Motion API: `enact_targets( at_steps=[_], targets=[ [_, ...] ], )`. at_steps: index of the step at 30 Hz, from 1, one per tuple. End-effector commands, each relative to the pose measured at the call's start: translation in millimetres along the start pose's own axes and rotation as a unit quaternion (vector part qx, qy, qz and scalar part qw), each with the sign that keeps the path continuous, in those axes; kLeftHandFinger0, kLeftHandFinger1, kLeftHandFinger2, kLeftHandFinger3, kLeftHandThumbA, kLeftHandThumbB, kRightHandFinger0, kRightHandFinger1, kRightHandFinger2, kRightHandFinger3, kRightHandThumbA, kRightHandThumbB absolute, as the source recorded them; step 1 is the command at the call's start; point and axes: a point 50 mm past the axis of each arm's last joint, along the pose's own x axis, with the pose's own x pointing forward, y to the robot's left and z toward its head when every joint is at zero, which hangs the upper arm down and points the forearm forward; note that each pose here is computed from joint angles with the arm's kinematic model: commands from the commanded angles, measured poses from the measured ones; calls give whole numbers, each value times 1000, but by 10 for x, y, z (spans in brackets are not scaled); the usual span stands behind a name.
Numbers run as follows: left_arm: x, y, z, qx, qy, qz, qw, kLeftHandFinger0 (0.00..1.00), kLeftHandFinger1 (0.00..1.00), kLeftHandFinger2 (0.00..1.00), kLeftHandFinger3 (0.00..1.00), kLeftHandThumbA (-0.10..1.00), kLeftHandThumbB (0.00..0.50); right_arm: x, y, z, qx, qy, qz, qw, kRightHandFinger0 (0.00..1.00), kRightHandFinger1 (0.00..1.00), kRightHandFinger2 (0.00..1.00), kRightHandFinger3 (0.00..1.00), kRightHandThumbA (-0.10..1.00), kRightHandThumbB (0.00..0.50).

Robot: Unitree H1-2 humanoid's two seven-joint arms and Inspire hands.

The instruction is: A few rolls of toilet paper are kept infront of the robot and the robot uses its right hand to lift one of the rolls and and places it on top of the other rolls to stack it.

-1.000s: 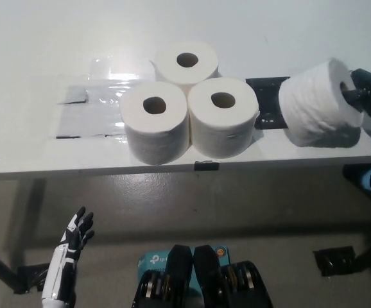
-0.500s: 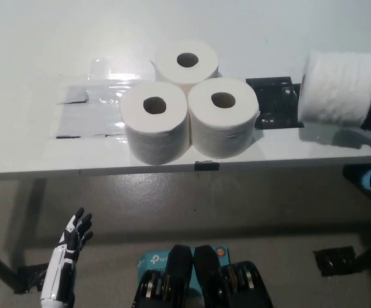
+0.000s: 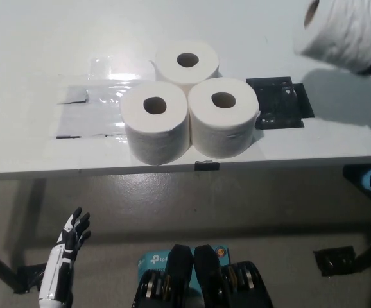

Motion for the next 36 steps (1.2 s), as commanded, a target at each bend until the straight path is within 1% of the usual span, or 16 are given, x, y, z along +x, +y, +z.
enact_targets(
  at_steps=[1, 6, 9, 13, 16, 18, 20, 22, 24, 25, 26, 27, 28, 29, 33, 36],
  targets=[
    [33, 48, 92, -2, -33, -2, 999, 1000, 1000, 1000, 1000, 1000, 204, 59, 476, 660, -36, -47, 63, 996, 0, 0, 0, 0, 788, 76],
    [12, 44, 70, -5, -27, -1, 1000, 1000, 1000, 1000, 1000, 1000, 218, 165, 802, 742, -129, -42, 71, 988, 0, 0, 0, 0, 841, 31],
    [12, 31, 78, -6, -26, -1, 1000, 1000, 1000, 1000, 1000, 1000, 213, 226, 981, 738, -167, -37, 80, 982, 0, 0, 0, 0, 869, 35],
    [24, 22, 82, -3, -30, -6, 1000, 1000, 1000, 1000, 1000, 1000, 198, 331, 1270, 669, -202, -23, 86, 975, 0, 0, 0, 0, 764, 14],
    [23, 19, 83, -7, -29, -7, 1000, 1000, 1000, 1000, 1000, 1000, 191, 388, 1412, 603, -250, -4, 82, 965, 0, 0, 0, 0, 785, 29],
    [20, 22, 85, -9, -28, -8, 1000, 1000, 1000, 1000, 1000, 1000, 180, 443, 1544, 543, -257, 1, 71, 964, 0, 0, 0, 44, 668, 46],
    [18, 25, 87, -11, -25, -10, 1000, 1000, 1000, 1000, 1000, 1000, 178, 484, 1650, 494, -264, 5, 72, 962, 0, 0, 10, 173, 601, 43],
    [34, 18, 90, -11, -27, -11, 1000, 1000, 1000, 1000, 1000, 1000, 178, 493, 1693, 498, -282, 4, 72, 957, 0, 0, 55, 289, 614, 28],
    [46, 11, 94, -13, -29, -11, 999, 1000, 1000, 1000, 1000, 1000, 181, 520, 1787, 482, -291, 7, 71, 954, 0, 0, 154, 518, 587, 33],
    [52, 8, 99, -14, -30, -11, 999, 1000, 1000, 1000, 1000, 1000, 180, 531, 1832, 475, -292, 8, 71, 954, 0, 0, 208, 1000, 556, 25],
    [53, 7, 103, -14, -30, -12, 999, 1000, 1000, 1000, 1000, 1000, 174, 538, 1857, 467, -292, 9, 72, 954, 0, 0, 264, 1000, 532, 23],
    [54, 6, 108, -15, -31, -12, 999, 1000, 1000, 1000, 1000, 1000, 174, 551, 1908, 450, -297, 12, 76, 952, 0, 0, 261, 881, 527, 28],
    [57, 2, 110, -16, -32, -13, 999, 1000, 1000, 1000, 1000, 1000, 178, 558, 1932, 441, -305, 14, 76, 949, 0, 0, 257, 604, 534, 21],
    [56, 2, 109, -17, -31, -13, 999, 1000, 1000, 1000, 1000, 1000, 180, 567, 1946, 424, -320, 16, 74, 944, 0, 0, 249, 493, 573, 18],
    [57, -4, 115, -9, -33, -15, 999, 1000, 1000, 1000, 1000, 1000, 177, 593, 1980, 355, -352, 21, 69, 933, 0, 0, 251, 439, 581, 41],
    [66, -8, 127, -11, -32, -17, 999, 1000, 1000, 1000, 1000, 1000, 182, 591, 1954, 354, -367, 21, 65, 928, 0, 0, 225, 525, 579, 46]
  ],
)
